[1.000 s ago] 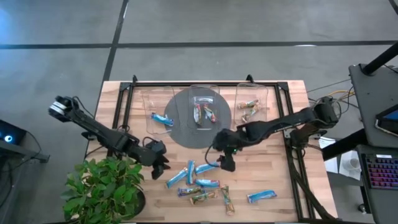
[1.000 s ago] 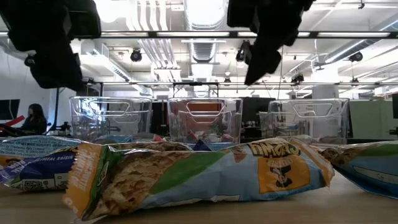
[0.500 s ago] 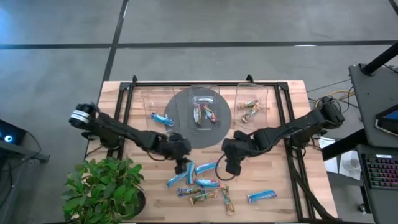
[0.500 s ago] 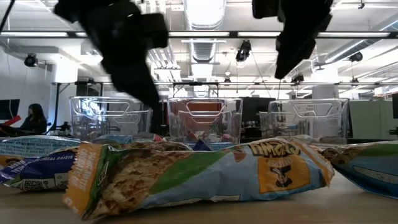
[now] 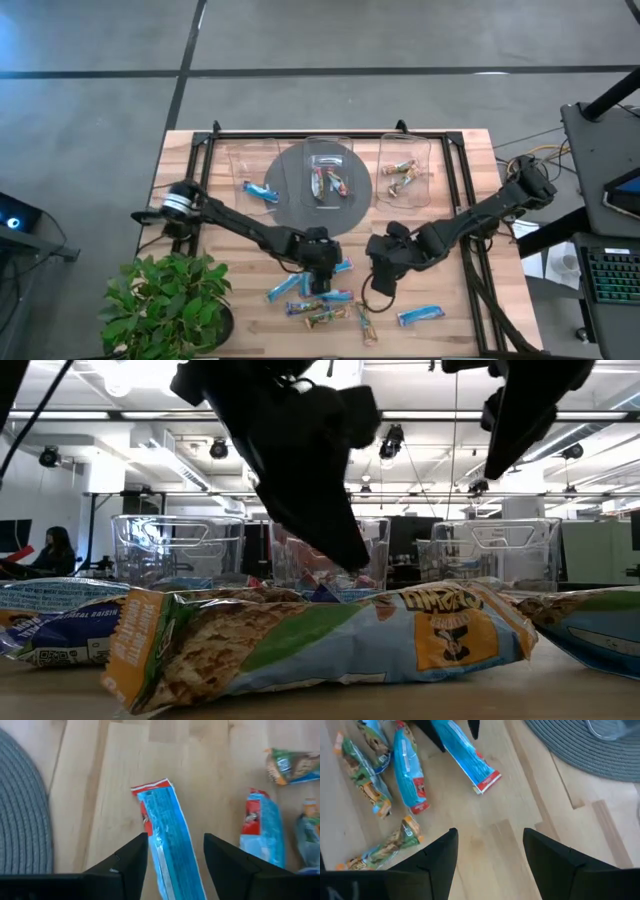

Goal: Pick and place Granola Bars by type
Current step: Put the red granola bar into the middle transparent bin

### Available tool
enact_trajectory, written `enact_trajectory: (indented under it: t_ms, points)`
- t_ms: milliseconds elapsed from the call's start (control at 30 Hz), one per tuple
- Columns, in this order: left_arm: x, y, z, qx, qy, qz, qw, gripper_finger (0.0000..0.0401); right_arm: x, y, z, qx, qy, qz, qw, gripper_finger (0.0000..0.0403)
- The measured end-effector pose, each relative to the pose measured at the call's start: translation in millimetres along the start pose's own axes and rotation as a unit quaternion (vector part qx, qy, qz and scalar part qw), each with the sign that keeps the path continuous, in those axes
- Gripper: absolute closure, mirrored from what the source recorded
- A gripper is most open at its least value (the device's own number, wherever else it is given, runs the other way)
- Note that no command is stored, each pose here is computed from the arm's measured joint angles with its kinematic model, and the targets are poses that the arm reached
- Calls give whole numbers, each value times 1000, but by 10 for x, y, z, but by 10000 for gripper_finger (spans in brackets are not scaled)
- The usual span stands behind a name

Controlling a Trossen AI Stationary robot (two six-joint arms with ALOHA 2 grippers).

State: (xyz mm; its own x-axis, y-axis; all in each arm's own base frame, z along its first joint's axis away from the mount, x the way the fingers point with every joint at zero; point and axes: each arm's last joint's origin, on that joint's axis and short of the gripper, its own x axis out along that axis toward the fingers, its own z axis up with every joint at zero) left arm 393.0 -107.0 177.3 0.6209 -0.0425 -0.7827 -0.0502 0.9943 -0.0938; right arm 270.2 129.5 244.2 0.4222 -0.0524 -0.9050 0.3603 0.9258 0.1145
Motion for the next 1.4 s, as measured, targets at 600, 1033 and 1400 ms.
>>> enact_trajectory:
  t_ms: [600, 1033, 1400]
  points:
    - [281, -26, -139, -40, 80, 29, 996, 174, -34, 84, -165, 1, -23, -34, 999, 190]
    - [184, 40, -69, -55, 77, 48, 994, 338, -69, 60, -159, 22, -53, -52, 997, 191]
    - [-1138, 373, 497, -229, -167, 168, 944, 361, -550, -169, -139, 148, -254, -117, 948, 191]
